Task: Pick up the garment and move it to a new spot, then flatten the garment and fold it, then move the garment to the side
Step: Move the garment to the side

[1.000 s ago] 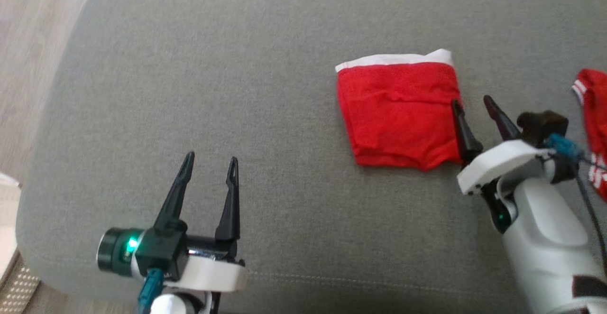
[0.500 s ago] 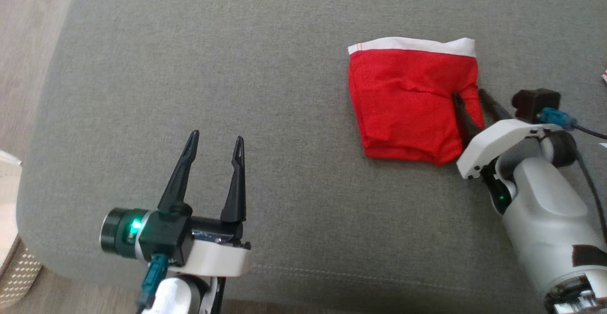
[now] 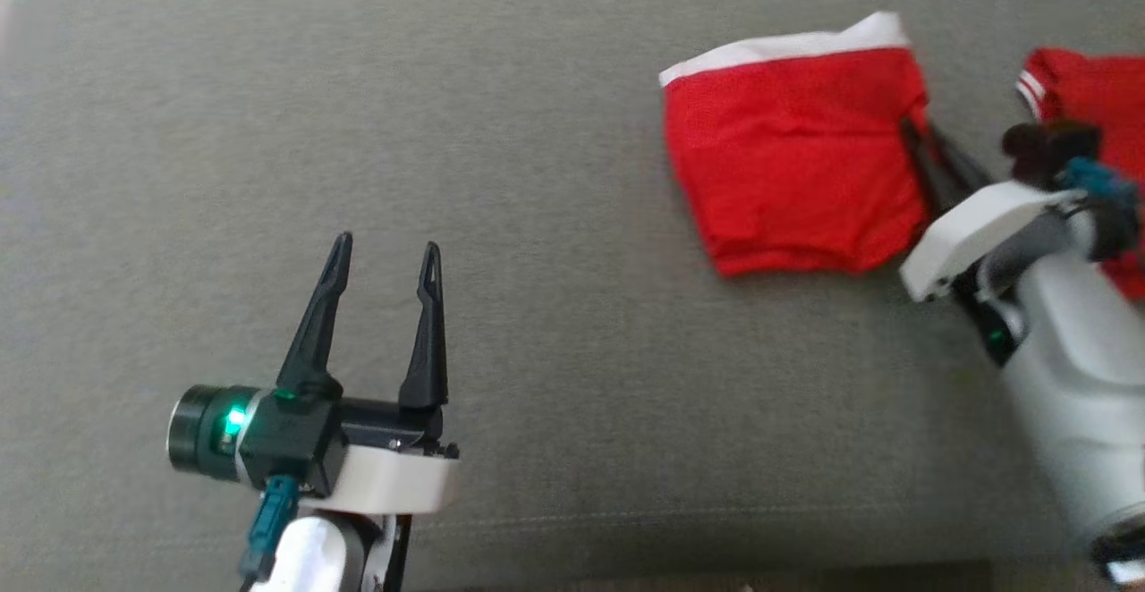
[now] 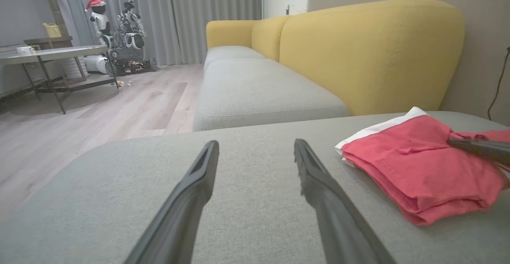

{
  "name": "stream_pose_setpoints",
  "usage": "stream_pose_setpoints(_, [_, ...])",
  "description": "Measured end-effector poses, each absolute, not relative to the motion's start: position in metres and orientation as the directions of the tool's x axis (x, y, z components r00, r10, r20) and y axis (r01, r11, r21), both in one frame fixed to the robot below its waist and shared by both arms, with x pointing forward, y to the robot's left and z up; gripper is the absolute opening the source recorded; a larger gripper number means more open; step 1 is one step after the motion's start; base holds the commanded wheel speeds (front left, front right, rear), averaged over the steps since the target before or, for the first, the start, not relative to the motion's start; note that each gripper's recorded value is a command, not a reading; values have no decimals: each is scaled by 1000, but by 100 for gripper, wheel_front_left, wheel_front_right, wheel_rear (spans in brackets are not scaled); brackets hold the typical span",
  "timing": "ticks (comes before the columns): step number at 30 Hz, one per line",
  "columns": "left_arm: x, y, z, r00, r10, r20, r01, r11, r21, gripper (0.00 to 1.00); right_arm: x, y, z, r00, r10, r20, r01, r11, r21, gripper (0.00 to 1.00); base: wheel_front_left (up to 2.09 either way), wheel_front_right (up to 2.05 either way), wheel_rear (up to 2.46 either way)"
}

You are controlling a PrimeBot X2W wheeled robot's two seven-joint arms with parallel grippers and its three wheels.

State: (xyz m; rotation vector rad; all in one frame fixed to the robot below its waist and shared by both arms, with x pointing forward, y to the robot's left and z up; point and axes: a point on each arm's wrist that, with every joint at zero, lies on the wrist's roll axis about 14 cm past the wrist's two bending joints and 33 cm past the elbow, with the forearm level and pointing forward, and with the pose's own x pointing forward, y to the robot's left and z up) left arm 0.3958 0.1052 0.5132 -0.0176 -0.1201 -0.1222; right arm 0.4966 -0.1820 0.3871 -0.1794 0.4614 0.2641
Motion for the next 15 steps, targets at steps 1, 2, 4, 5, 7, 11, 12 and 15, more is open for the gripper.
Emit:
stream_pose_setpoints(1, [398, 101, 512, 984, -133, 119, 135, 991, -12, 100, 497, -192, 390, 867, 193, -459, -279, 952, -127, 0, 0, 0, 0])
stream_pose_setpoints(2, [400, 97, 510, 982, -147, 118, 149, 989, -10, 100, 498, -204, 394, 873, 175, -455, -266, 953, -145, 0, 0, 0, 0])
stream_pose_setpoints(4, [406, 89, 509, 977, -173, 121, 175, 984, -11, 100, 496, -226, 400, 878, 139, -459, -247, 951, -185, 0, 0, 0, 0])
stream_pose_setpoints(5, [409, 85, 510, 975, -184, 126, 187, 982, -14, 100, 495, -237, 403, 879, 118, -462, -235, 950, -205, 0, 0, 0, 0])
stream_pose_setpoints(7, [415, 78, 510, 969, -207, 136, 212, 977, -17, 100, 495, -260, 410, 885, 76, -459, -211, 945, -249, 0, 0, 0, 0])
stream_pose_setpoints(11, [424, 69, 504, 960, -248, 129, 252, 968, -18, 100, 496, -295, 423, 892, 6, -453, -163, 937, -308, 0, 0, 0, 0])
stream_pose_setpoints(12, [425, 67, 501, 959, -253, 124, 258, 966, -19, 100, 496, -301, 425, 892, -7, -453, -154, 936, -316, 0, 0, 0, 0])
stream_pose_setpoints(15, [429, 65, 494, 958, -265, 111, 268, 963, -16, 100, 496, -311, 426, 888, -32, -459, -147, 925, -349, 0, 0, 0, 0])
